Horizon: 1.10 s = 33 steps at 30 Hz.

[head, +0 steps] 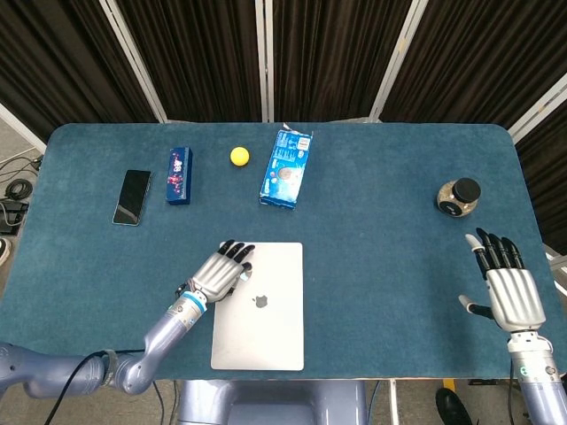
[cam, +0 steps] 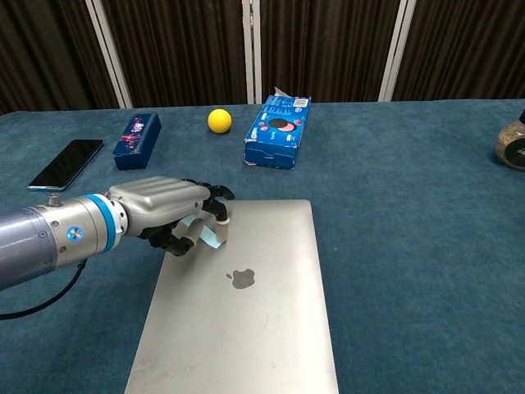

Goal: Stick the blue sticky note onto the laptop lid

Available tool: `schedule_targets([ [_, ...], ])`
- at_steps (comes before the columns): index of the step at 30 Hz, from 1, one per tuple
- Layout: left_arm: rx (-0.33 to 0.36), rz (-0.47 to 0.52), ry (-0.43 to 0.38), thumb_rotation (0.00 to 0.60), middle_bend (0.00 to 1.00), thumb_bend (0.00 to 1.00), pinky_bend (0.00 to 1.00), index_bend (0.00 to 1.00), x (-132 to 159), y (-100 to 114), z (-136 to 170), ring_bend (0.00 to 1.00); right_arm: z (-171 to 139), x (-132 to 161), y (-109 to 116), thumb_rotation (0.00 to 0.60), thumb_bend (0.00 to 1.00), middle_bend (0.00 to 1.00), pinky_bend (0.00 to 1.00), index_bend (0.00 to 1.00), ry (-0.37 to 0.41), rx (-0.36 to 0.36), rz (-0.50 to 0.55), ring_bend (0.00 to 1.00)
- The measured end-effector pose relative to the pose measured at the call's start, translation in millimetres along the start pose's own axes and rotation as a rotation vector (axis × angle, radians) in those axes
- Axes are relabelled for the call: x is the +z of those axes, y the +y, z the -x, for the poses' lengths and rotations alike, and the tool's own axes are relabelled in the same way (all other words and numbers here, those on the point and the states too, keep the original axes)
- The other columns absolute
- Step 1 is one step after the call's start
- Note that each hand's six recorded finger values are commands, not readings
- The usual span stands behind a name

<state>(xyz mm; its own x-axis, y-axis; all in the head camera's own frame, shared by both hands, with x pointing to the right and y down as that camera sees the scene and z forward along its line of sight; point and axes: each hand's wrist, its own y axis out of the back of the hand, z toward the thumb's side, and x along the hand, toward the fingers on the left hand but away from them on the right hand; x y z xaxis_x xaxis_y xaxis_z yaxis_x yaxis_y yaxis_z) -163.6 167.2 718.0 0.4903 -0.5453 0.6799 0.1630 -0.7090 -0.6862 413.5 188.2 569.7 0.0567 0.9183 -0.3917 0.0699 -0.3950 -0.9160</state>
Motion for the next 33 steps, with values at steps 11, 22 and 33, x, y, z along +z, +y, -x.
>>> schedule_targets([
  [11, 0.012, -0.005, -0.016, 0.600, 0.00, 0.91, 0.00, 0.33, 5.8, 1.4, 0.6, 0.00, -0.2, 0.3, 0.1, 0.600, 0.04, 0.00, 0.00, 0.02, 0.002, 0.000, 0.001, 0.00],
  [22, 0.027, -0.015, -0.019, 0.600, 0.00, 0.91, 0.00, 0.34, 8.2, 8.2, 4.1, 0.00, -0.4, 0.5, -0.4, 0.600, 0.04, 0.00, 0.00, 0.02, 0.002, 0.003, 0.003, 0.00],
  [33, -0.013, -0.020, 0.002, 0.600, 0.00, 0.91, 0.00, 0.34, 3.2, -3.2, 3.6, 0.00, -0.1, -0.3, 0.1, 0.600, 0.04, 0.00, 0.00, 0.02, 0.000, 0.002, 0.005, 0.00],
])
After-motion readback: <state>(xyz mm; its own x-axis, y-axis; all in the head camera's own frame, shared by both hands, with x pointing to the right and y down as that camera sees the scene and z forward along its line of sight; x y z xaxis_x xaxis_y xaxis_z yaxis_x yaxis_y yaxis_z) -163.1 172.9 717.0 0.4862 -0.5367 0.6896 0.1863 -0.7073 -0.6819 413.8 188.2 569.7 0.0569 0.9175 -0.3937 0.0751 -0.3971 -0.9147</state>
